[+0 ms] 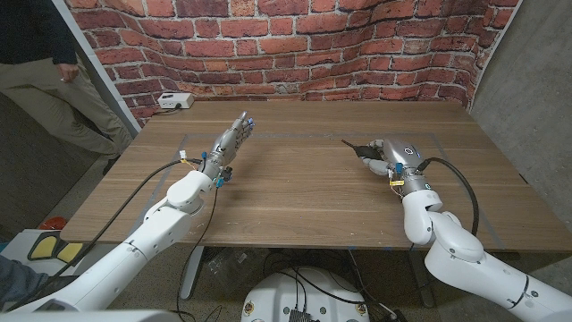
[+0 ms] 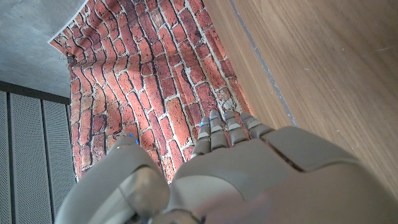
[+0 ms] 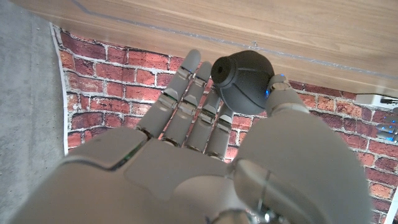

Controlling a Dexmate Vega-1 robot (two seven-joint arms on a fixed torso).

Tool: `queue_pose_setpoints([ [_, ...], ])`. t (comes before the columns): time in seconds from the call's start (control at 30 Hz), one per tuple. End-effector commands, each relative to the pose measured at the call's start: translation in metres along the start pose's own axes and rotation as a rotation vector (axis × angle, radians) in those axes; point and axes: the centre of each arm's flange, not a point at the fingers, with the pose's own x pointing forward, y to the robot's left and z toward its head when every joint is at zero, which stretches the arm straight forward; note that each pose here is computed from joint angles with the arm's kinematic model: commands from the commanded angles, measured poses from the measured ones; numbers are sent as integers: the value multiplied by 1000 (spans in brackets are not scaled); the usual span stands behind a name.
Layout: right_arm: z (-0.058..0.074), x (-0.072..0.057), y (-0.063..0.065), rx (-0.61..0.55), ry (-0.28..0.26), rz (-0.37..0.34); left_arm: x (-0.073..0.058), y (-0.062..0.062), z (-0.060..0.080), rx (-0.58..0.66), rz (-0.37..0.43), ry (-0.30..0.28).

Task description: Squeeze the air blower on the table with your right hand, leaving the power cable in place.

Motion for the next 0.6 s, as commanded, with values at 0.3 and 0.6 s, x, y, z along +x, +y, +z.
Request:
queue_pose_setpoints([
  [0.3,2,5,43,-57,24,112,-2,-6,-2,0,0,5],
  [0.6,1,5,54,-113,40,143,-3,-6,-2,5,-1,10],
])
